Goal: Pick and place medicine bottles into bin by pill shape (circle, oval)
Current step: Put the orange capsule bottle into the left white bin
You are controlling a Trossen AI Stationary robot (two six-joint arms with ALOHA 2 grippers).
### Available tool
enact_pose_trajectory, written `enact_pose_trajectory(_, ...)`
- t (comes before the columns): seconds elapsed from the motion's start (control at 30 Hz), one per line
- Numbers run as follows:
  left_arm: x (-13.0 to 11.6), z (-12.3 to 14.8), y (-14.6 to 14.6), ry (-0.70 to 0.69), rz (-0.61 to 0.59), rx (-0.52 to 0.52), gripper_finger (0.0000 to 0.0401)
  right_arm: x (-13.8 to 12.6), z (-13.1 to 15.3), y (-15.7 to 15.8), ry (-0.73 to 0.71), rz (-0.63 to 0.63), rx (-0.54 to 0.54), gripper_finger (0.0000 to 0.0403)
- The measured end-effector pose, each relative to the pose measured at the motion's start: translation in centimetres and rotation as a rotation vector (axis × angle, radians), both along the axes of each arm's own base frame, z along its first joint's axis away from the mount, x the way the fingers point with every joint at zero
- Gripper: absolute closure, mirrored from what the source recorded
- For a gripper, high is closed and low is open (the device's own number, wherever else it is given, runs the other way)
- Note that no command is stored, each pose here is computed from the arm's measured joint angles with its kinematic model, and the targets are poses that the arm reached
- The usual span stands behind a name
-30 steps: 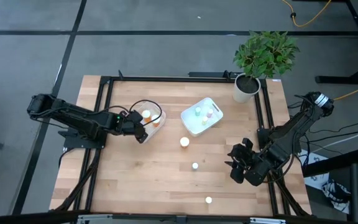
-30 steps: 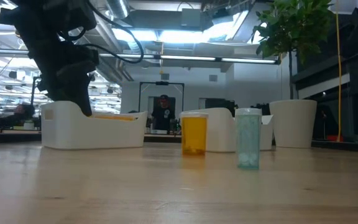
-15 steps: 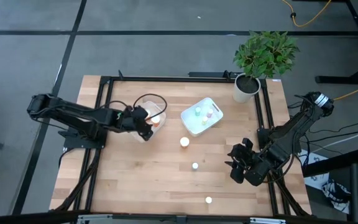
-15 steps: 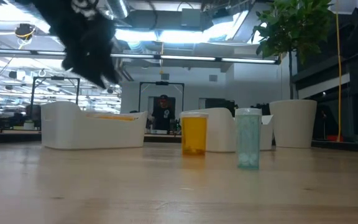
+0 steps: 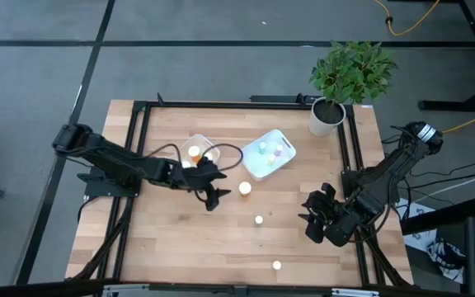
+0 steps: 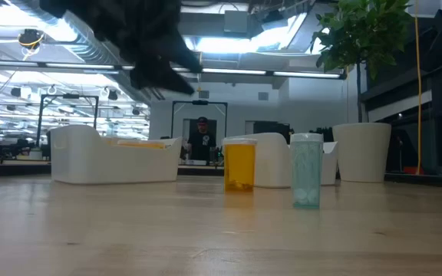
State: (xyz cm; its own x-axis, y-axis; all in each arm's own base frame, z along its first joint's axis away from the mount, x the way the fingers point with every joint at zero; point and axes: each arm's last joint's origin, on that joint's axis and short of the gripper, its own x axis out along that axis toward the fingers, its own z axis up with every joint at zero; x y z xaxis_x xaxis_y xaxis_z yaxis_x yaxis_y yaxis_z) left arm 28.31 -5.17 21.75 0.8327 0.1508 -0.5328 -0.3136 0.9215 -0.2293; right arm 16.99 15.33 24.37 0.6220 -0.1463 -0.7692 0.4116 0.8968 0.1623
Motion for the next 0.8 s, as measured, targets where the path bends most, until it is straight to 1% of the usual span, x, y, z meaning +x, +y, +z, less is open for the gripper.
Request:
enact_pose_trajectory(0.1, 1.2, -1.5, -0.6, 0.064, -0.01, 0.013, 0.0128, 0.0, 0.0, 0.0, 0.001, 0.0, 0.0, 0.0226)
enact_pose_trajectory(0.17, 2.3, -1.8, -1.2, 0.08, -0.034, 0.02, 0.0128, 0.0, 0.0, 0.0, 0.003, 0.001, -0.002, 0.0226)
enact_pose_trajectory(0.3, 4.8, -1.2, -2.2, 0.126, -0.089, 0.089, 0.0128, 0.0, 0.0, 0.0, 0.008, 0.002, 0.0, 0.0226)
enact_pose_trajectory(0.37, 5.9, -0.3, -2.2, 0.165, -0.104, 0.129, 0.0128, 0.0, 0.0, 0.0, 0.008, 0.003, 0.001, 0.0226)
enact_pose_trajectory(0.43, 6.9, 0.7, -2.1, 0.191, -0.098, 0.146, 0.0128, 0.0, 0.0, 0.0, 0.008, 0.003, 0.001, 0.0226)
enact_pose_trajectory(0.6, 7.7, 2.1, -1.3, 0.263, -0.061, 0.145, 0.0128, 0.0, 0.0, 0.0, 0.008, 0.003, 0.001, 0.0226)
enact_pose_trajectory(0.7, 7.9, 2.5, -1.0, 0.258, -0.087, 0.183, 0.0128, 0.0, 0.0, 0.0, 0.009, 0.003, 0.001, 0.0226)
enact_pose_trajectory(0.8, 8.0, 2.5, -1.2, 0.261, -0.152, 0.211, 0.0128, 0.0, 0.0, 0.0, 0.009, 0.003, 0.001, 0.0226)
